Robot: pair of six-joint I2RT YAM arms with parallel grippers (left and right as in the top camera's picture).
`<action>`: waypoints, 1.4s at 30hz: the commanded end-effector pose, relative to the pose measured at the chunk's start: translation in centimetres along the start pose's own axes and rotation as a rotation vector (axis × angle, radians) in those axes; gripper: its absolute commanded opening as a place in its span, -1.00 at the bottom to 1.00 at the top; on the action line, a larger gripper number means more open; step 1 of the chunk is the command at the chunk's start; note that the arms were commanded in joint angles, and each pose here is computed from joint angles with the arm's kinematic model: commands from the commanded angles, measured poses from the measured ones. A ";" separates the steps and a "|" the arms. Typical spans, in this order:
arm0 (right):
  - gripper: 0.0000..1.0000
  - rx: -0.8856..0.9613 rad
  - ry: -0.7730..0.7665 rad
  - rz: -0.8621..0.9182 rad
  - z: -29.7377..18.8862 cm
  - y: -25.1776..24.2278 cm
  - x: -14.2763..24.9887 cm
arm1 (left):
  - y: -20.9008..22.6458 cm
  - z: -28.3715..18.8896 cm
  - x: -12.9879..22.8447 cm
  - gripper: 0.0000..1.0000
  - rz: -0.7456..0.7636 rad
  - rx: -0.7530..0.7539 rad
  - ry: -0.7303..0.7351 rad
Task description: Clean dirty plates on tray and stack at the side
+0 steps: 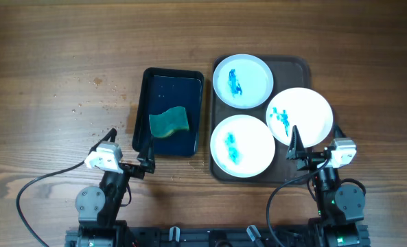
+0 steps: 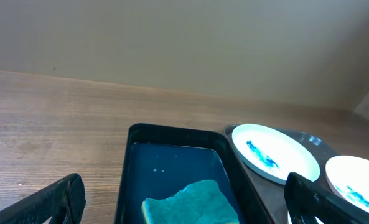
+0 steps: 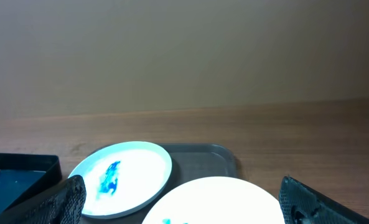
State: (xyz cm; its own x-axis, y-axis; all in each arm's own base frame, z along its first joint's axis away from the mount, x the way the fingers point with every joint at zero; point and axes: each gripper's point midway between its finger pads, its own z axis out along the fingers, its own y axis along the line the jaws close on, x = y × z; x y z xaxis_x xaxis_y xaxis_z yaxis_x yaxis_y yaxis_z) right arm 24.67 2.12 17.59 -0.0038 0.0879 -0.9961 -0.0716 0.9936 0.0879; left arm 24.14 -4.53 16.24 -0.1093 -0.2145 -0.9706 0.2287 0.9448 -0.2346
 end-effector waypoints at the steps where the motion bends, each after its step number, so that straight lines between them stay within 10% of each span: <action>1: 1.00 -0.113 -0.034 0.001 -0.1 2.0 -0.9 | -1.1 -0.1 0.1 1.00 0.017 0.065 0.007; 13: 0.99 -0.367 -0.051 -0.022 -1.9 6.6 -6.3 | -4.2 -0.4 -3.1 1.00 -0.036 0.198 0.033; 30: 1.00 -0.353 0.473 0.010 2.6 7.5 -9.4 | -4.4 6.6 -8.3 1.00 -0.194 0.120 0.507; 42: 0.99 -0.321 0.870 0.152 4.8 8.1 -6.8 | -6.2 7.4 -9.9 1.00 -0.222 0.226 0.472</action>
State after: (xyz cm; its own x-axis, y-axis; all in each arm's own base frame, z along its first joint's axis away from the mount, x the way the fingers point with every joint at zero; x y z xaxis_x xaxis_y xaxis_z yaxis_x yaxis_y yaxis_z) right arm 28.63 9.11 24.96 -0.7445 -0.0401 -0.6664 -0.2971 0.9138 0.2769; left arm 30.95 -9.78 25.93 -0.5873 -0.2037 -0.7833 0.3302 0.8233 -0.4617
